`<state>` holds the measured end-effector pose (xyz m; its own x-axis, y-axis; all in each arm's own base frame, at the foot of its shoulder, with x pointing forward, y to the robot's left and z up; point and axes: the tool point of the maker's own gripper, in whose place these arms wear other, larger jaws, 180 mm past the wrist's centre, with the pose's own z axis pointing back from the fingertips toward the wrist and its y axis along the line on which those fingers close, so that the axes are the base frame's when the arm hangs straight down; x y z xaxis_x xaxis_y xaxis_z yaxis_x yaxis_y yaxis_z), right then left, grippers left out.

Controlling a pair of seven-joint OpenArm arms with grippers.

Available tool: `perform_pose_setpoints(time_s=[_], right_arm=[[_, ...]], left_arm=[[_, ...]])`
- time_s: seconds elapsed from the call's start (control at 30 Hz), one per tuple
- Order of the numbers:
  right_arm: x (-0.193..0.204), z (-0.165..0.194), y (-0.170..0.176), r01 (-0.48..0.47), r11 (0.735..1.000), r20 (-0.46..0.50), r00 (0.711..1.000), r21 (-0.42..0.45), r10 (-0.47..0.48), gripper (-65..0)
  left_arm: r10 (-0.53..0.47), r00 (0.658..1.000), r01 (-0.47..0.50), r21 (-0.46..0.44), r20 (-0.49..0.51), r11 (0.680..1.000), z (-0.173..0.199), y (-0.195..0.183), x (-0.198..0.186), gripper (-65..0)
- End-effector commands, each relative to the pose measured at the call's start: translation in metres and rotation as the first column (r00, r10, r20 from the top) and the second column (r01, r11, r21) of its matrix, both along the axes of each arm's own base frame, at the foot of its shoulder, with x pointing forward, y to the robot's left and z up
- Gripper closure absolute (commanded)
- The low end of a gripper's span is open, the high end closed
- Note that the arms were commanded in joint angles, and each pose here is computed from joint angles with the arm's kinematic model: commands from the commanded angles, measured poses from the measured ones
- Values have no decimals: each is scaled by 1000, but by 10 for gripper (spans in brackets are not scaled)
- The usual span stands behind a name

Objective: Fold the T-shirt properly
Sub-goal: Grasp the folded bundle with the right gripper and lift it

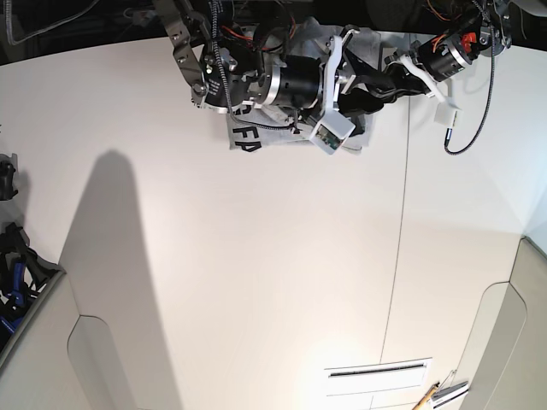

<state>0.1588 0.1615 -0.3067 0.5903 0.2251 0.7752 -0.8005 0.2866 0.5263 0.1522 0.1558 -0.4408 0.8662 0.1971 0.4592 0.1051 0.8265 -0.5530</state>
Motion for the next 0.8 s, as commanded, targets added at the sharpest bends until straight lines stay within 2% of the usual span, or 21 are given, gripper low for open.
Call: perform_pose_setpoints(time_s=[0.0,0.1,0.23,0.3,0.37,0.47,0.5,0.6,0.63,0.77], right_arm=[[3,18,6,-2,998,20,1000,66,0,-213],[3,29,9,-7,994,18,1000,111,5,-213],[14,45,9,-17,993,78,997,115,8,-212],[23,51,5,-27,997,145,989,67,18,-212],[36,56,-6,-16,1000,231,973,-19,20,-212],[62,65,-32,67,990,338,941,-125,-21,-212],[70,69,-42,107,986,355,933,-130,-54,-212],[91,66,-73,216,965,356,922,-146,-152,-212],[96,61,-85,249,955,348,920,-161,-181,-212],[98,38,-129,326,922,290,921,-210,-259,-212]], left_arm=[[-33,994,38,51,-108,998,-16,4,-21,0],[-31,996,33,30,-89,999,-11,2,-17,0],[5,1000,-4,25,-21,1000,7,11,-3,0],[37,999,-39,44,34,998,22,23,7,0],[75,992,-82,67,98,994,41,40,17,0],[121,977,-137,83,176,987,69,61,27,0],[128,973,-145,78,193,986,78,65,28,-18],[133,965,-149,54,227,987,99,73,26,-175],[135,964,-151,53,231,987,102,74,22,-204],[134,971,-137,3,200,991,107,66,2,-216]])
